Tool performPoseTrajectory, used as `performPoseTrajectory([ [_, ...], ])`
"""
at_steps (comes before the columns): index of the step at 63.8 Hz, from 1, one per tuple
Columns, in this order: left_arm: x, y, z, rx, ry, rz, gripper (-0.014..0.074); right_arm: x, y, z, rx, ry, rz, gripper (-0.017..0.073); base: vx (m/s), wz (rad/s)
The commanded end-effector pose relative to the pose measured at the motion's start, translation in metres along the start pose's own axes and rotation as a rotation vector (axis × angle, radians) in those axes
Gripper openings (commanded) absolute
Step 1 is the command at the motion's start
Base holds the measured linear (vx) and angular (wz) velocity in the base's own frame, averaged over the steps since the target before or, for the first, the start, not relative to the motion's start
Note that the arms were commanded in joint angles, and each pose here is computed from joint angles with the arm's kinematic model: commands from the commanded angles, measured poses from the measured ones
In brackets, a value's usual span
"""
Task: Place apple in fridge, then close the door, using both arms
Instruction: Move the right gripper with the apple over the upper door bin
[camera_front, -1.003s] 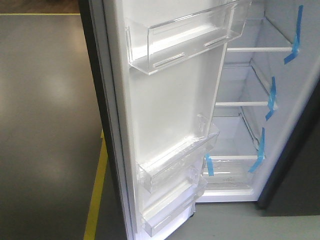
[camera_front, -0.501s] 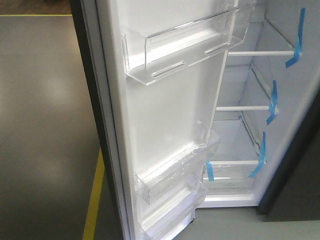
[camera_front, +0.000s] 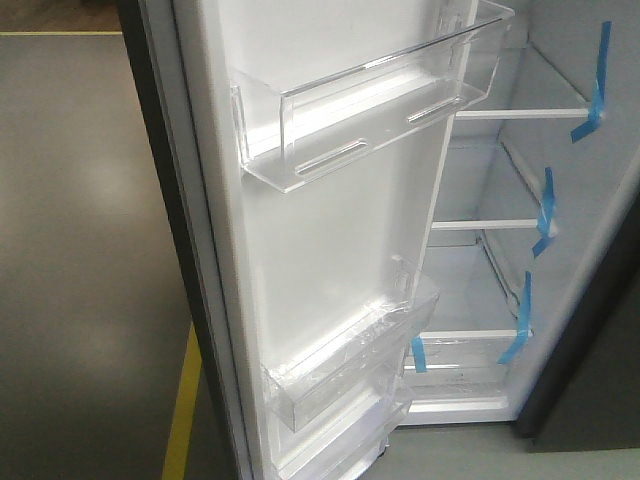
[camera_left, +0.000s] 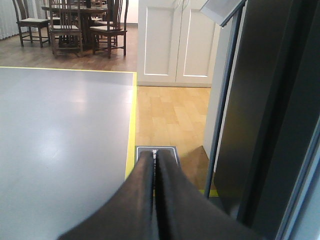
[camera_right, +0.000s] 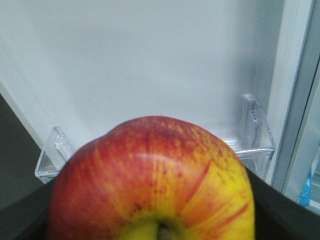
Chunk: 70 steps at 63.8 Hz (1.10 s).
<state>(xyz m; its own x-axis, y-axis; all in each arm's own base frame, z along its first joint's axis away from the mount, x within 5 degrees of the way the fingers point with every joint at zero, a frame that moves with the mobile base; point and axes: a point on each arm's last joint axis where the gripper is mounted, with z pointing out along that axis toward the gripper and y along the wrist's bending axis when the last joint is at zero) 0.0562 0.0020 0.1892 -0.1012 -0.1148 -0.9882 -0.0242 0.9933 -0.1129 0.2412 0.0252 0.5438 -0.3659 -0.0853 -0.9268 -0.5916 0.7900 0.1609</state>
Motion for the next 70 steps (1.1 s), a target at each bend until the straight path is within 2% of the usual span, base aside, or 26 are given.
performPoseTrajectory([
  [1,-0.0002,-0.0019,0.0002,0.03,-0.065,-0.008,-0.0006,-0.0076,0.0148,-0.0119,-0.034,-0.06,-0.022,-0.0006,0.05,-0.01],
  [70,-0.0002,-0.0019,0.0002,0.03,-0.065,-0.008,-0.0006,-0.0076,0.0148,-0.0119,-0.034,-0.06,-0.022,-0.0006,0.01,0.0],
])
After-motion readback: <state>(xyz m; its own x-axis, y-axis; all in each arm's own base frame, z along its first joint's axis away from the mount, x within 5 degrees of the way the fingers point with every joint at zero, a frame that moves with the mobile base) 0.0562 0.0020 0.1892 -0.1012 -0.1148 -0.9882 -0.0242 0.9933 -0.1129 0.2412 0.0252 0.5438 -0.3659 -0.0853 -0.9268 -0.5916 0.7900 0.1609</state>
